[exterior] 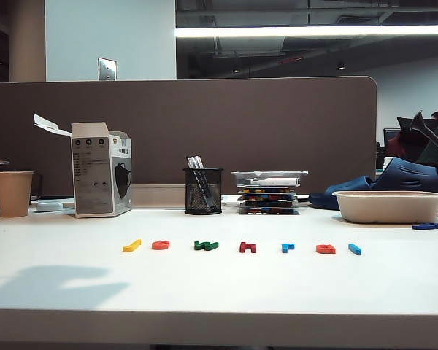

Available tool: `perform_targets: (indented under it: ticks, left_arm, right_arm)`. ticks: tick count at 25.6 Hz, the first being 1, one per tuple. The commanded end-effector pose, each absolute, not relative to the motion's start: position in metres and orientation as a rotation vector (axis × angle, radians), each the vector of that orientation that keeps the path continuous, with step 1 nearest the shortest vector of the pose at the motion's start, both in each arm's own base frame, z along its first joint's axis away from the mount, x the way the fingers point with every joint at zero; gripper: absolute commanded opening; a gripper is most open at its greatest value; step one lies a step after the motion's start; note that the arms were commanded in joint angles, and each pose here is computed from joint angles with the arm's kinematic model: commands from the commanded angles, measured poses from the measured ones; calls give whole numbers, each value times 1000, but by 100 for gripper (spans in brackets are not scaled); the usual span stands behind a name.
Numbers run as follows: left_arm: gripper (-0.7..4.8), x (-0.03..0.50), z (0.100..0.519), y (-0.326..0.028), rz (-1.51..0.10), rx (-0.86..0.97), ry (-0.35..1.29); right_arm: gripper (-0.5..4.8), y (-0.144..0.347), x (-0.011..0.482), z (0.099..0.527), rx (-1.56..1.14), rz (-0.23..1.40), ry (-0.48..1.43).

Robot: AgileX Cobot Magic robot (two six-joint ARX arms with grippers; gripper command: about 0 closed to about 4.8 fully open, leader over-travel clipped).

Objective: Select the appropriate letters from the row of letter magnets placed on the table to arrange into the word "car".

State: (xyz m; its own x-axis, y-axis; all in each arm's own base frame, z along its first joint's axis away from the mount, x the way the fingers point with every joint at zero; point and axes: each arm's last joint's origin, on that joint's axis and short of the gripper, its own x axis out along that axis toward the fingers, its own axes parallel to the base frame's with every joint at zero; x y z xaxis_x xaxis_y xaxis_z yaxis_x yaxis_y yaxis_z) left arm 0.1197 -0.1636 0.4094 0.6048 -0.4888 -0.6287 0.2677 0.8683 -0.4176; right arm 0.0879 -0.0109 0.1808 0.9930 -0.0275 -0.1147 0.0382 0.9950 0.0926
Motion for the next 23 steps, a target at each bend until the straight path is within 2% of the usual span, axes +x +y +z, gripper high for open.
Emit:
perform_targets:
  ticks: [1,10,13,23]
  left_arm:
    - [-5,109,410,-177,-384,-328,736]
    - [-5,82,399,-208,-376,-281,712]
    - [-5,80,391,-218,-352,-280,755]
    - [-5,83,389,-220,-309,-272,717]
  right_arm:
    - [-6,-11,87,184,88,-57,84]
    - [-6,-12,87,184,91,-62,84]
    - [-6,-12,87,184,91,-64,85]
    - [-6,-12,87,184,91,-64,84]
